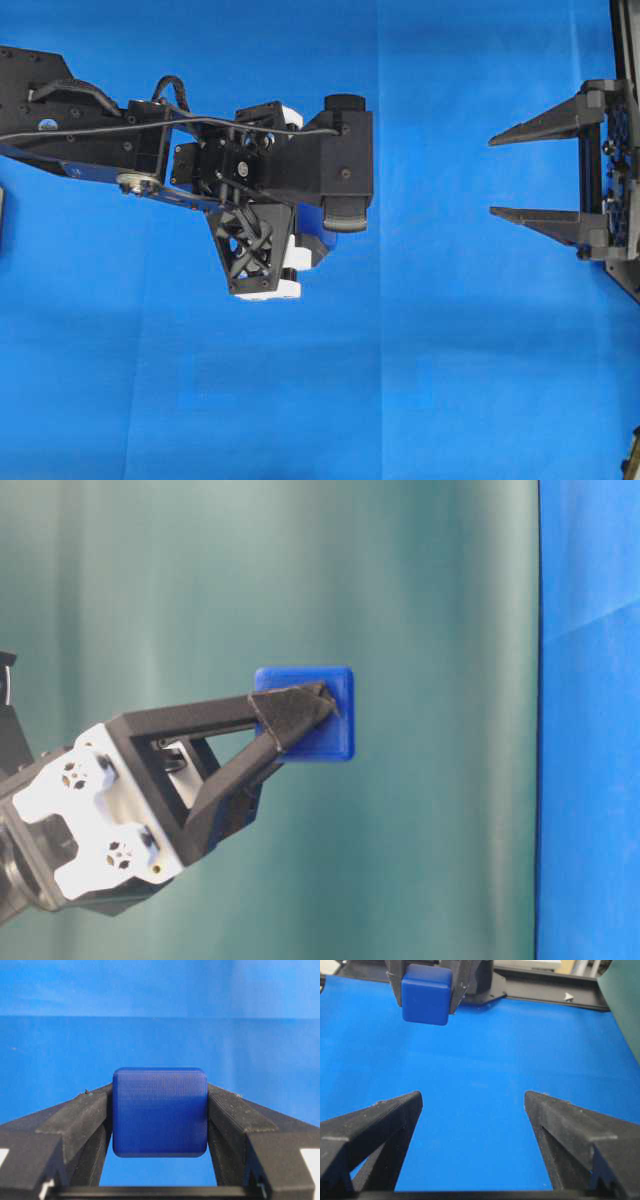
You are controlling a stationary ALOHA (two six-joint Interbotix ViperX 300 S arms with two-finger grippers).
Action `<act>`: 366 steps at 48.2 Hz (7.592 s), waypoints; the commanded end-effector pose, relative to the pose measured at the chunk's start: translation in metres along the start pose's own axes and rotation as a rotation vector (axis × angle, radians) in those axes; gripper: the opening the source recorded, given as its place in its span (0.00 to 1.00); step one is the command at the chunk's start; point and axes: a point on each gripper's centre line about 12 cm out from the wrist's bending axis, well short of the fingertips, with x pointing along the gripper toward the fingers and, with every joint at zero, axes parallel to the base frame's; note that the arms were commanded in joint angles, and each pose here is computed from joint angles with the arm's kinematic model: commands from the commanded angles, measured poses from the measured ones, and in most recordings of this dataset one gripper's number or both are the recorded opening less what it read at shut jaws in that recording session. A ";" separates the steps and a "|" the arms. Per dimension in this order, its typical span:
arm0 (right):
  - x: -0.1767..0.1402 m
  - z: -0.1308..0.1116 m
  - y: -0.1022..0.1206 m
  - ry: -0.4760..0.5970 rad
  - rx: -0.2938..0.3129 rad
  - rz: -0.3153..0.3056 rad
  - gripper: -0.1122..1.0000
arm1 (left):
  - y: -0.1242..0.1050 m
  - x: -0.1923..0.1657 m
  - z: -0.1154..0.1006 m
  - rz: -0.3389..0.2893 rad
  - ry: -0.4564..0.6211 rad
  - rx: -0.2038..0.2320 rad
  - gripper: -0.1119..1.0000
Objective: Handover the blue block to the right arm after grasping it with the left arm, then place it in the designated position.
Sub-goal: 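Lift the blue cube and carry it back toward the left side, then reach the right gripper toward the cube held by the left gripper, then close the right gripper on the cube and open the left gripper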
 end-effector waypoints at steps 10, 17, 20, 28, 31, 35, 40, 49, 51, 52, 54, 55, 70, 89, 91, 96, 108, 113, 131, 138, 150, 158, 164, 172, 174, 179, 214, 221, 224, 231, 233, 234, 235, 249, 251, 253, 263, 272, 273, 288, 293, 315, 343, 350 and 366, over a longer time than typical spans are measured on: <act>0.002 0.012 0.000 -0.029 0.005 -0.001 0.97 | -0.002 -0.022 0.012 -0.005 -0.064 0.004 0.54; 0.002 0.012 0.000 -0.028 0.005 -0.001 0.97 | -0.002 -0.021 0.012 -0.006 -0.064 0.003 0.54; 0.002 0.013 0.000 -0.031 0.005 -0.001 0.97 | -0.002 -0.020 0.012 -0.006 -0.063 0.003 0.54; 0.002 0.013 0.000 -0.031 0.005 -0.001 0.97 | -0.002 -0.021 0.012 -0.005 -0.063 0.004 0.54; 0.002 0.013 0.000 -0.031 0.005 -0.001 0.97 | -0.002 -0.022 0.012 -0.006 -0.066 0.003 0.54; 0.002 0.013 0.000 -0.031 0.005 -0.001 0.97 | -0.002 -0.022 0.012 -0.005 -0.066 0.004 0.54; 0.002 0.012 0.000 -0.028 0.005 -0.001 0.97 | -0.003 -0.021 0.012 -0.007 -0.072 0.005 0.54; 0.002 0.013 0.000 -0.029 0.005 -0.001 0.97 | -0.004 -0.022 0.011 -0.012 -0.108 0.006 0.54; 0.002 0.013 0.000 -0.029 0.005 -0.001 0.97 | -0.004 -0.023 0.010 -0.013 -0.119 0.006 0.54; 0.002 0.013 0.000 -0.028 0.005 -0.001 0.97 | -0.004 -0.023 0.009 -0.014 -0.125 0.006 0.54; 0.003 0.012 0.000 -0.023 0.005 -0.001 0.97 | -0.004 -0.024 0.008 -0.015 -0.142 0.006 0.54; 0.003 0.012 0.000 -0.022 0.005 -0.001 0.97 | -0.004 -0.025 0.008 -0.016 -0.151 0.006 0.54; 0.003 0.014 0.000 -0.028 0.005 -0.001 0.97 | -0.003 -0.038 -0.006 -0.036 -0.340 0.004 0.54; 0.003 0.016 0.000 -0.038 0.005 0.000 0.97 | 0.000 -0.066 -0.040 -0.067 -0.698 0.011 0.54; 0.003 0.017 0.000 -0.041 0.005 0.000 0.97 | 0.000 -0.066 -0.043 -0.070 -0.724 0.011 0.54; 0.004 0.017 0.000 -0.046 0.005 0.000 0.97 | 0.001 -0.064 -0.052 -0.076 -0.788 0.011 0.54; 0.007 0.015 0.000 -0.035 0.005 0.000 0.97 | 0.001 -0.061 -0.060 -0.081 -0.835 0.012 0.54; 0.007 0.016 0.000 -0.038 0.005 0.000 0.97 | 0.001 -0.061 -0.060 -0.081 -0.834 0.012 0.54; 0.007 0.021 0.001 -0.048 0.003 0.000 0.97 | 0.001 -0.061 -0.060 -0.082 -0.834 0.009 0.54; 0.008 0.025 0.001 -0.051 -0.040 0.004 0.97 | 0.001 -0.061 -0.060 -0.082 -0.835 0.009 0.54; 0.009 0.025 0.005 -0.022 -0.304 0.028 0.96 | 0.001 -0.062 -0.059 -0.083 -0.838 0.006 0.54; 0.008 0.029 0.008 -0.038 -0.567 0.045 0.96 | 0.002 -0.062 -0.059 -0.082 -0.838 0.005 0.54; 0.008 0.032 0.011 -0.067 -0.767 0.059 0.96 | 0.003 -0.062 -0.058 -0.079 -0.840 0.004 0.54; 0.007 0.034 0.018 -0.103 -0.989 0.089 0.96 | 0.004 -0.062 -0.057 -0.075 -0.843 0.002 0.54; 0.007 0.033 0.020 -0.107 -1.035 0.100 0.96 | 0.005 -0.062 -0.057 -0.074 -0.843 -0.001 0.54; 0.007 0.032 0.025 -0.121 -1.120 0.125 0.96 | 0.006 -0.062 -0.057 -0.072 -0.844 -0.002 0.54; 0.007 0.029 0.029 -0.131 -1.356 0.149 0.96 | 0.007 -0.063 -0.053 -0.070 -0.855 -0.010 0.54; 0.007 0.029 0.029 -0.132 -1.356 0.150 0.96 | 0.007 -0.063 -0.053 -0.070 -0.855 -0.010 0.54; 0.007 0.029 0.029 -0.132 -1.356 0.150 0.96 | 0.008 -0.063 -0.053 -0.069 -0.855 -0.011 0.54; 0.007 0.029 0.029 -0.131 -1.356 0.149 0.96 | 0.007 -0.063 -0.053 -0.072 -0.854 -0.013 0.54; 0.007 0.029 0.029 -0.131 -1.356 0.149 0.96 | 0.008 -0.063 -0.053 -0.070 -0.855 -0.014 0.54; 0.007 0.029 0.029 -0.132 -1.357 0.150 0.96 | 0.007 -0.063 -0.053 -0.072 -0.854 -0.014 0.54; 0.007 0.029 0.029 -0.131 -1.357 0.149 0.96 | 0.007 -0.063 -0.053 -0.072 -0.854 -0.014 0.54; 0.007 0.029 0.029 -0.131 -1.360 0.152 0.96 | 0.008 -0.063 -0.053 -0.071 -0.854 -0.015 0.54; 0.007 0.029 0.029 -0.132 -1.360 0.151 0.96 | 0.007 -0.063 -0.053 -0.072 -0.854 -0.014 0.54; 0.007 0.029 0.029 -0.132 -1.360 0.151 0.96 | 0.007 -0.063 -0.053 -0.072 -0.854 -0.014 0.54; 0.007 0.029 0.029 -0.132 -1.360 0.151 0.96 | 0.008 -0.063 -0.053 -0.071 -0.854 -0.015 0.54; 0.008 0.029 0.030 -0.133 -1.360 0.152 0.96 | 0.008 -0.063 -0.053 -0.071 -0.854 -0.015 0.54; 0.008 0.029 0.029 -0.132 -1.360 0.151 0.96 | 0.008 -0.063 -0.053 -0.071 -0.854 -0.015 0.54; 0.022 0.037 0.031 -0.124 -1.359 0.161 0.96 | 0.008 -0.063 -0.053 -0.072 -0.854 -0.017 0.54; 0.035 0.042 0.032 -0.112 -1.359 0.169 0.96 | 0.008 -0.063 -0.054 -0.072 -0.853 -0.017 0.54; 0.105 0.057 0.040 -0.091 -1.355 0.220 0.96 | 0.008 -0.063 -0.053 -0.072 -0.854 -0.018 0.54; 0.168 0.067 0.042 -0.074 -1.353 0.226 0.96 | 0.007 -0.063 -0.054 -0.073 -0.850 -0.017 0.54; 0.181 0.073 0.042 -0.079 -1.354 0.218 0.96 | 0.007 -0.063 -0.054 -0.075 -0.848 -0.017 0.54; 0.193 0.073 0.040 -0.054 -1.357 0.209 0.96 | 0.005 -0.062 -0.055 -0.080 -0.845 -0.014 0.54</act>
